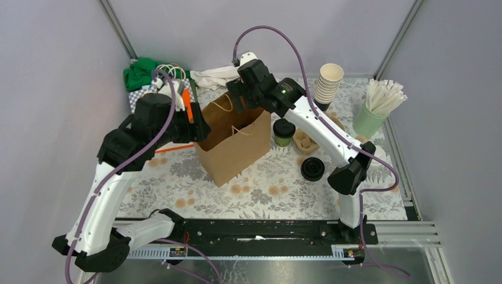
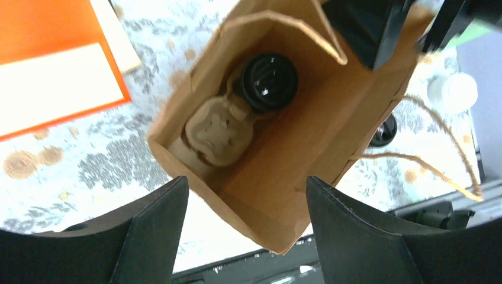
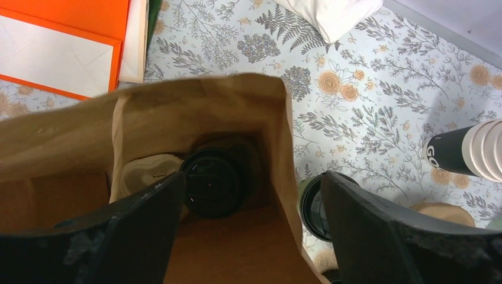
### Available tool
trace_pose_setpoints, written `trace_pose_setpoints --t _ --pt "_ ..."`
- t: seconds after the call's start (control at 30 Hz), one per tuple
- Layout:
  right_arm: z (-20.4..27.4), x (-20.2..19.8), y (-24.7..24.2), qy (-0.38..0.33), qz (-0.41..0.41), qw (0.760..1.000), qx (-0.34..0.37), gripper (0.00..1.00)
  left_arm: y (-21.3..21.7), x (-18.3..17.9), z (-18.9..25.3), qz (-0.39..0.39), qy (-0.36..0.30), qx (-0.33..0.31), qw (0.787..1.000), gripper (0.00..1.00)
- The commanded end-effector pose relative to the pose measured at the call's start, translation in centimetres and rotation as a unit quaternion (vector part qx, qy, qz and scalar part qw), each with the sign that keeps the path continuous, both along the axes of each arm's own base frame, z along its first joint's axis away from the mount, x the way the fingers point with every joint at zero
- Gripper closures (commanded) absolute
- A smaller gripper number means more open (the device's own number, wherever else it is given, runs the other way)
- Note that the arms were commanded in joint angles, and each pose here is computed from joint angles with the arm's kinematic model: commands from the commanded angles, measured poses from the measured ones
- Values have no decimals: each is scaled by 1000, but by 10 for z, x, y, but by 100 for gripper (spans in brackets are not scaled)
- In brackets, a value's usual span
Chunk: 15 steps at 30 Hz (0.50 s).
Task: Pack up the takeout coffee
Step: Adjust the takeout bag at the center of the board.
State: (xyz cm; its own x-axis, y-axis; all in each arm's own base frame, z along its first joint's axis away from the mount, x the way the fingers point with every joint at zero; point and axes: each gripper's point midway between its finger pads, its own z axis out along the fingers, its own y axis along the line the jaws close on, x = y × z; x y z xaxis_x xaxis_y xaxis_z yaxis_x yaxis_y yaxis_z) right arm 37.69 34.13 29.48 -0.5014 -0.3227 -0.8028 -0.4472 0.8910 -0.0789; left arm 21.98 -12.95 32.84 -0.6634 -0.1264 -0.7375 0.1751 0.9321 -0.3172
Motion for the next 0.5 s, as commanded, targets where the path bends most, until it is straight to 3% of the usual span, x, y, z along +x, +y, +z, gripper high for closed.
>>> trace_pose_setpoints --t 0.0,0.13,0.23,0.47 --pt "47 -16 -21 -20 -20 999 43 6 21 11 45 32 -77 25 996 23" --pt "56 -20 -43 -12 -79 996 40 2 31 18 66 48 -125 37 990 21" --pt "56 -30 -61 7 -131 990 43 2 19 32 81 18 -160 38 986 20" --pt "51 -56 -90 52 -239 964 104 19 2 64 67 9 -181 -4 983 21"
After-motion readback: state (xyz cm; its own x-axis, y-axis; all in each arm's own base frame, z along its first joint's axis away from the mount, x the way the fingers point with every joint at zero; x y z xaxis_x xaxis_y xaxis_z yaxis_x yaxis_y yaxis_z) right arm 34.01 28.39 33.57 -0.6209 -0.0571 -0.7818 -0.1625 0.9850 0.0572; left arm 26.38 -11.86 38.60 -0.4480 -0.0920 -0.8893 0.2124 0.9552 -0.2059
